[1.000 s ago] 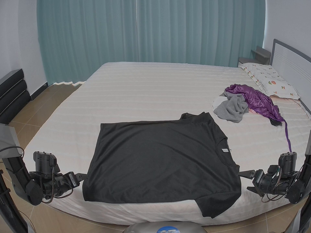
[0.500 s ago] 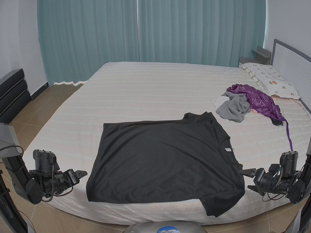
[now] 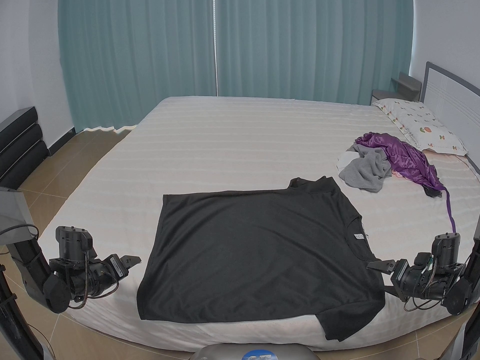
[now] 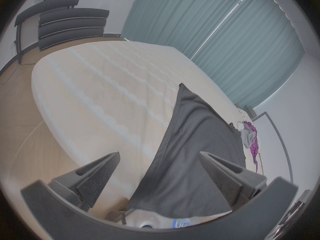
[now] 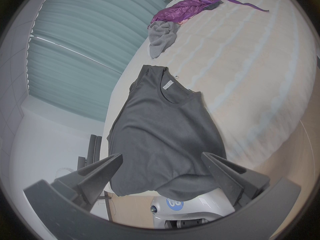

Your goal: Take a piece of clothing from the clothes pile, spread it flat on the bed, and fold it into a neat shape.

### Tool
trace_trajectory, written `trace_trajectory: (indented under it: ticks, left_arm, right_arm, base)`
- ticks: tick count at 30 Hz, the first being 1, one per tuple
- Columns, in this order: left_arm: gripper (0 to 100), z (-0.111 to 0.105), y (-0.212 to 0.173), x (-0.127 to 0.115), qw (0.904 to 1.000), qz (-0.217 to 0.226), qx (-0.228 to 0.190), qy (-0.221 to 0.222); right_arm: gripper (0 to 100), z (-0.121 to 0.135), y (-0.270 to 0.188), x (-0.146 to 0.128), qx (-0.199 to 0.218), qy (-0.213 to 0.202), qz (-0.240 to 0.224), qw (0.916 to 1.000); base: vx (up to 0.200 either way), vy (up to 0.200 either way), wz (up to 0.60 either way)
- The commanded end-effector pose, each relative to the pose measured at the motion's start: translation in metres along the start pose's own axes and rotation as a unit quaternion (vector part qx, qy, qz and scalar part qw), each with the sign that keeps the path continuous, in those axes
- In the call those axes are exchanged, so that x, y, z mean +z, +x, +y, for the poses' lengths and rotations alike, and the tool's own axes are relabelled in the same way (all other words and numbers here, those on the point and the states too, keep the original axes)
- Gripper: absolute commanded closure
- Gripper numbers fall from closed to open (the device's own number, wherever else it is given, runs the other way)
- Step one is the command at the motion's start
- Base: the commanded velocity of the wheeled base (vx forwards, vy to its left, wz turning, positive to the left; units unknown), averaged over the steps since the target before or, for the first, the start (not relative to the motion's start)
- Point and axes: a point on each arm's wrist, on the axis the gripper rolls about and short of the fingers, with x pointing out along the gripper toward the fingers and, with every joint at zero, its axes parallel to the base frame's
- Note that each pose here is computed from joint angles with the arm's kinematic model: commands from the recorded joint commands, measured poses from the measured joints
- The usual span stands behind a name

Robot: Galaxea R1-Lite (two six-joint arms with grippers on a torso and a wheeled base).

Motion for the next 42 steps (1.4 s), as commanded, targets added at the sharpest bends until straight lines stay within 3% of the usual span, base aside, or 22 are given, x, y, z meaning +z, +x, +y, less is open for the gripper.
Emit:
trace_trajectory:
  ticks: [1,9,15,21,26,30,31,34,42]
  left_arm:
    - [0,-0.005,0.008,0.007,0.9999,-0.011,-0.009,-0.006]
    - [0,-0.029,0.038,0.043,0.9969,-0.061,-0.048,-0.013]
    - [0,-0.04,0.083,0.059,0.9971,-0.045,-0.06,-0.012]
    - [0,-0.058,0.139,0.077,0.995,-0.018,-0.098,-0.004]
    - [0,-0.071,0.183,0.083,0.9952,-0.003,-0.098,0.0]
    - [0,-0.076,0.211,0.092,0.9947,-0.023,-0.1,0.001]
    - [0,-0.076,0.221,0.101,0.9948,-0.048,-0.089,0.001]
    - [0,-0.079,0.23,0.106,0.9959,-0.063,-0.064,-0.003]
    - [0,-0.079,0.243,0.11,0.9947,-0.08,-0.065,-0.006]
  right_arm:
    - [0,-0.002,-0.003,-0.003,-0.004,0.002,0.005,1.0]
    - [0,-0.002,-0.003,-0.003,-0.004,0.004,0.005,1.0]
    - [0,-0.002,-0.002,-0.003,-0.005,0.011,0.006,0.9999]
    - [0,-0.003,-0.002,-0.004,-0.006,0.014,0.008,0.9999]
    - [0,-0.002,-0.001,-0.005,-0.005,0.013,0.015,0.9998]
    - [0,-0.001,0.0,-0.006,-0.004,0.021,0.017,0.9996]
    - [0,-0.002,0.0,-0.006,-0.003,0.021,0.016,0.9996]
    - [0,0.0,-0.001,-0.005,0.0,0.02,0.013,0.9997]
    - [0,0.0,0.0,-0.007,0.0,0.018,0.018,0.9997]
  base:
    - [0.0,0.0,0.0]
    - [0.0,0.0,0.0]
    - [0.0,0.0,0.0]
    - [0.0,0.0,0.0]
    - [0.0,0.0,0.0]
    - [0.0,0.0,0.0]
    - [0.0,0.0,0.0]
    - [0.0,0.0,0.0]
    - [0.0,0.0,0.0]
